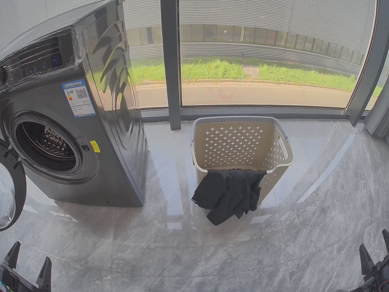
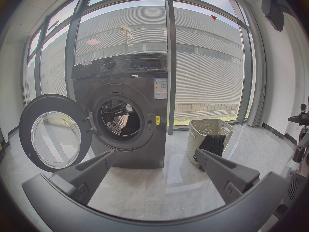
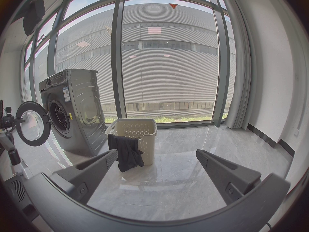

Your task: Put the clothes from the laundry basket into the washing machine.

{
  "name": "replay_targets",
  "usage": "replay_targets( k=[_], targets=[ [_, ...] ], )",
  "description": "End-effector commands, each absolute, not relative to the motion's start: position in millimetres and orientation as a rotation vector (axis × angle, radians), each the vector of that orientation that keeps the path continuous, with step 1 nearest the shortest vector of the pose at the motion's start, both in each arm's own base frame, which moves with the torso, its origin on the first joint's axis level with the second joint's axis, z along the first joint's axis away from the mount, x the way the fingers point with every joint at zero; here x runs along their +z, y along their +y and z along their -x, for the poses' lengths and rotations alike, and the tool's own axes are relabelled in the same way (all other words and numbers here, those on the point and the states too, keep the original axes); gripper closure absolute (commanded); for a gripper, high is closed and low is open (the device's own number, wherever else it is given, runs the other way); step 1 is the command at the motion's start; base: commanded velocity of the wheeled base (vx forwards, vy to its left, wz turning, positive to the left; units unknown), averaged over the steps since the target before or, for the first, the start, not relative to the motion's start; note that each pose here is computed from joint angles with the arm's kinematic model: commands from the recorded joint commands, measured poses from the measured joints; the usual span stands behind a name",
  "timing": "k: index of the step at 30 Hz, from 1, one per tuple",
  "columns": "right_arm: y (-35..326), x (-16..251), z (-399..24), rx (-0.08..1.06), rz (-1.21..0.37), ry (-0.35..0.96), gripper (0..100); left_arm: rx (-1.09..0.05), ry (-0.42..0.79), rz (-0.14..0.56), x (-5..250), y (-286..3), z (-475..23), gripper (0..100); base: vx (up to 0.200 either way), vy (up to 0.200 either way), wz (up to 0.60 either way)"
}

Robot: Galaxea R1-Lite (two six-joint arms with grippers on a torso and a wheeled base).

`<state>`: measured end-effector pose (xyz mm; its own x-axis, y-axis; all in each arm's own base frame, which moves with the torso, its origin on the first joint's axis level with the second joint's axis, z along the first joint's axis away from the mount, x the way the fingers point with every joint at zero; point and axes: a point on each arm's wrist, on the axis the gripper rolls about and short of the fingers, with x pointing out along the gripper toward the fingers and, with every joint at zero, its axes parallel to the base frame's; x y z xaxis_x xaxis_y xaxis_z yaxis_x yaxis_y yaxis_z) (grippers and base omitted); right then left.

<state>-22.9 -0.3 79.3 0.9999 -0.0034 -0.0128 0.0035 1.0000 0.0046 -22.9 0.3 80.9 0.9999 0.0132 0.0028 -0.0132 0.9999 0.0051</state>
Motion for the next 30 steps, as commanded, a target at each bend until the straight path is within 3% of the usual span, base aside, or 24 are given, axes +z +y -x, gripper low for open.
replay_targets(
  k=[1, 30],
  targets=[
    [-0.3, 75.8, 23.3, -0.003, -0.005, 0.008, 0, 0.014, -0.003, -0.003, 76.1, 0.3, 22.9, 0, 0.0, 0.0, 0.0],
    [-0.3, 75.8, 23.3, -0.003, -0.005, 0.008, 0, 0.018, -0.003, -0.009, 76.1, 0.3, 22.9, 0, 0.0, 0.0, 0.0]
  ],
)
